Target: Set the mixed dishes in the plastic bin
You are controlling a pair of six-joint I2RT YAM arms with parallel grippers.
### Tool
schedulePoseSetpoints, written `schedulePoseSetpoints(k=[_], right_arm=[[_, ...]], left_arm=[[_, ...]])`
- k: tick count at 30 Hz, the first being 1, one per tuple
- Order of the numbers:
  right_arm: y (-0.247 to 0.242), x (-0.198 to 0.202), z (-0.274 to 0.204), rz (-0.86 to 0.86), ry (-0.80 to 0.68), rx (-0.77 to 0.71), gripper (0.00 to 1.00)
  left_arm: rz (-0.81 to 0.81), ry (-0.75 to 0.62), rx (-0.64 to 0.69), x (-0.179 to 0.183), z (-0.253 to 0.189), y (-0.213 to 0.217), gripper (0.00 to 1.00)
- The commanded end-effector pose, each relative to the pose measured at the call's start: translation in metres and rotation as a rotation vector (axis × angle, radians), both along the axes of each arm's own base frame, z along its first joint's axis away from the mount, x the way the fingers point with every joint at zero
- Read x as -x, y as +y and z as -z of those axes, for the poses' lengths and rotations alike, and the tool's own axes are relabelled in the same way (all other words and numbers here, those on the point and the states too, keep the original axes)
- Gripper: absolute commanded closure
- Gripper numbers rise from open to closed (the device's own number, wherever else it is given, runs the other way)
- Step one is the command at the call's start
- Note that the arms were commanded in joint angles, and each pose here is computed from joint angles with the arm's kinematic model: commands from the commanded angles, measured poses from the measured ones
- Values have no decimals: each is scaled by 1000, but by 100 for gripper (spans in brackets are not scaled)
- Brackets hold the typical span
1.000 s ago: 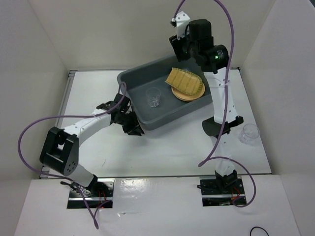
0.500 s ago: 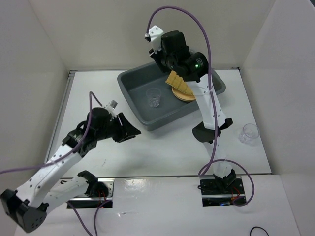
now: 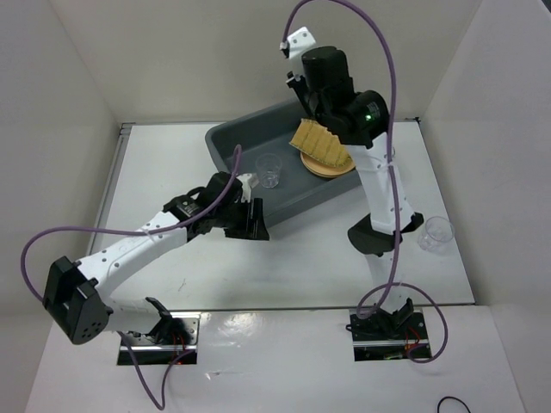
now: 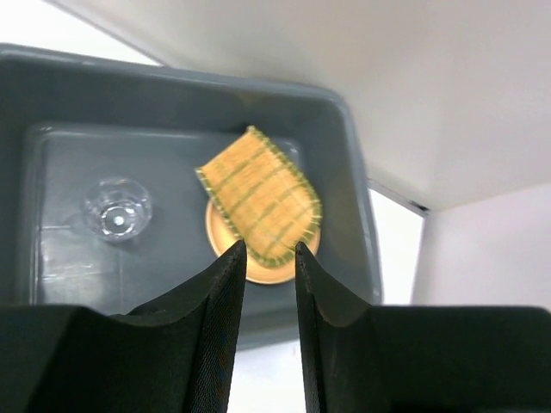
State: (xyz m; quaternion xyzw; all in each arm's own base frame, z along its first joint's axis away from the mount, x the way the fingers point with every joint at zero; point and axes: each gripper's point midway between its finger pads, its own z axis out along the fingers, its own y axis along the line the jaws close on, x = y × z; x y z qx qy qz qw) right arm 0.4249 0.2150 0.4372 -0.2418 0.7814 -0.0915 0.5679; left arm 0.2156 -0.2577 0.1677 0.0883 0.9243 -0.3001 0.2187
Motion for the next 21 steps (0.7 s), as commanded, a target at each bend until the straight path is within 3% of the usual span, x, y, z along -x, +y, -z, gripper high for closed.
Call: schedulePoseSetpoints(k=[1, 10, 16, 21], right_arm=[[-37, 27, -60, 86, -137, -94, 65], [-63, 46, -73, 148, -153, -79, 66], [-68, 49, -74, 159, -152, -74, 66], [-73, 56, -74, 159, -145, -68, 66]], left_arm=[[7, -77, -56, -22, 4, -5, 34], [-68, -25, -140, -45, 44, -21, 22], [-261, -2, -233, -67, 52, 7, 22], [-387, 25, -200, -89, 50, 32, 19]])
